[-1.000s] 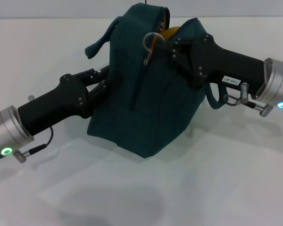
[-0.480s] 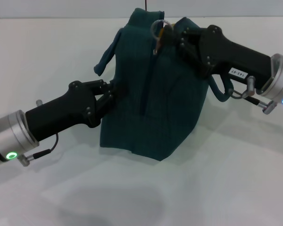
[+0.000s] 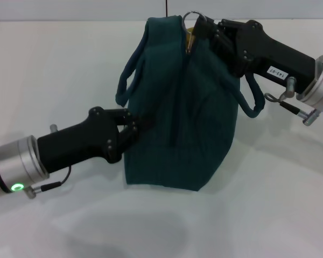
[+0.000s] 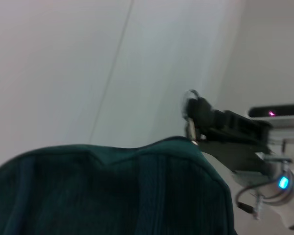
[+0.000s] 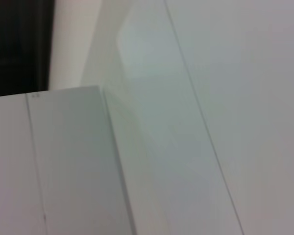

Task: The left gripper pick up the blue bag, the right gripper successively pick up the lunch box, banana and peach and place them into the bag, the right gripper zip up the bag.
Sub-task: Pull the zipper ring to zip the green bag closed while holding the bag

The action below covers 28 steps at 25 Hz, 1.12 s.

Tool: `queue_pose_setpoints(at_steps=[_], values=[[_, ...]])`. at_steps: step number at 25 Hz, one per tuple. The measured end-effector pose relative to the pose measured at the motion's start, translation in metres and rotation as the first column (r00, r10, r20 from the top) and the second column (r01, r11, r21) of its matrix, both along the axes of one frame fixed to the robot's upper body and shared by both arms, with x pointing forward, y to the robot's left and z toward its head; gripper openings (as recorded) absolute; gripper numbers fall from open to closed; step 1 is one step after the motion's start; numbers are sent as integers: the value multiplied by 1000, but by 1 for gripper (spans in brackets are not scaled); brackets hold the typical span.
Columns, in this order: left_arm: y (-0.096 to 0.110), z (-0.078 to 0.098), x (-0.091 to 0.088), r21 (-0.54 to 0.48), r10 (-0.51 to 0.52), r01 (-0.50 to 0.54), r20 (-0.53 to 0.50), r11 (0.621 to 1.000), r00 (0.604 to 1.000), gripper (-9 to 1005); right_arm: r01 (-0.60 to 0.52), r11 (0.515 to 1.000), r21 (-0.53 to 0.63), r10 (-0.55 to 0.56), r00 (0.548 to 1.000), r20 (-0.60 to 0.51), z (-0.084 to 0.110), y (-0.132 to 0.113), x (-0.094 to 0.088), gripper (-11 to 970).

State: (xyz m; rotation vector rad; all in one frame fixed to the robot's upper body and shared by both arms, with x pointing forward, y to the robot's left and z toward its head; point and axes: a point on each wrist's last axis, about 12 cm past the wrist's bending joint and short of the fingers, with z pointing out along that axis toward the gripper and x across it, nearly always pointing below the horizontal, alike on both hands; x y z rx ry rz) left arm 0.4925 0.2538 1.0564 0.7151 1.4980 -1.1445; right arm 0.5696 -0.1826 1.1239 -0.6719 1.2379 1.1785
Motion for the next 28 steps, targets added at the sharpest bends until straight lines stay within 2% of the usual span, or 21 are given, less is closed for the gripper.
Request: queue_pose_setpoints(at_steps=[19,28], values=[[2,-4,-24,-7,-122,122,-17,992,992,68,101,992,-70,-107,990,-89,-10,-3,15,34],[14,-2,-39,-10,-194,194,-19,981,981,68,137,984,-111,-148,985,-94,-12,-1,22,36]])
